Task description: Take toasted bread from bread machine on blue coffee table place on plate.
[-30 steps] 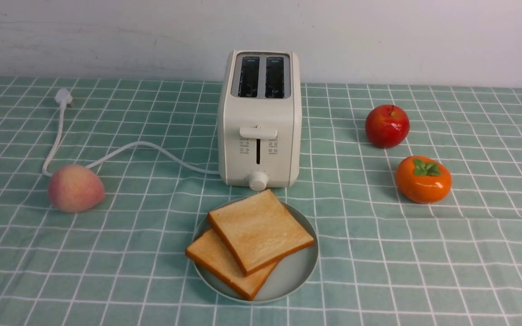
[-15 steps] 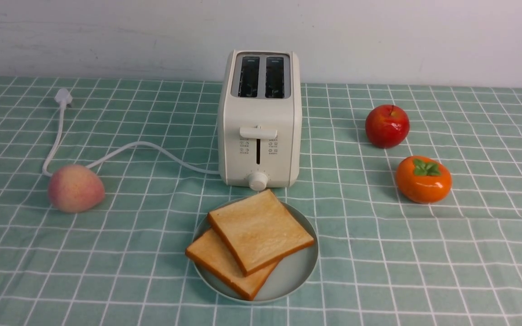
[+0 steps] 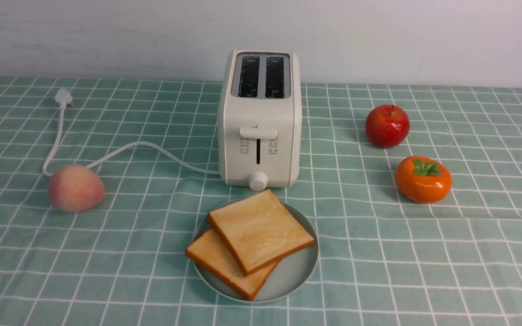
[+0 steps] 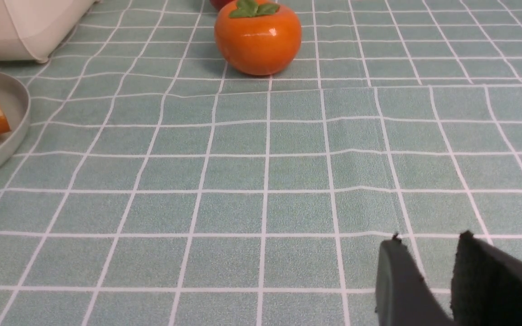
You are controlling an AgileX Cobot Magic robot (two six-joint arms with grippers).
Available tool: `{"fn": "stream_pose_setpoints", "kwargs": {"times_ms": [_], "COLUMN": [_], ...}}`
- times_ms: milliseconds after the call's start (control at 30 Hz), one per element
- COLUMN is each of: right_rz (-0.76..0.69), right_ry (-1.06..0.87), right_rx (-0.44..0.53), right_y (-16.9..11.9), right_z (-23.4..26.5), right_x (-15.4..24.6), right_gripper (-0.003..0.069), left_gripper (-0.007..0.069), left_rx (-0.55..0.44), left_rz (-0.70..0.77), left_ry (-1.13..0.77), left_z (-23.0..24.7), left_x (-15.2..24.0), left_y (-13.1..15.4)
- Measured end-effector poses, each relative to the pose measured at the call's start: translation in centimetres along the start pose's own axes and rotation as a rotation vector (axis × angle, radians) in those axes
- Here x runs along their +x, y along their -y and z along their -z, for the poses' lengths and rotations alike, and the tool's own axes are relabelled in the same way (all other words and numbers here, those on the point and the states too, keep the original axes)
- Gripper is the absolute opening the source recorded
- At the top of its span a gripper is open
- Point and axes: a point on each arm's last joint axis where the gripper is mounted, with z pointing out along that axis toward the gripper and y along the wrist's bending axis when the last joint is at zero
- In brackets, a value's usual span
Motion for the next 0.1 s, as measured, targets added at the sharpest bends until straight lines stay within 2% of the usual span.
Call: {"fn": "stream_pose_setpoints", "kwargs": {"times_ms": [100], "right_rz": [0.0], "right_ry": [0.0], "right_rx": [0.0], "right_y": [0.0], "right_z": [0.0], "right_x": [0.0], "right_gripper": [0.02], "left_gripper": [0.0057], "left_rx": [0.0], "left_rz": [0.0], "left_ry": [0.0], "left_z": [0.0], "left_x": [0.0], "left_y": [0.0]}}
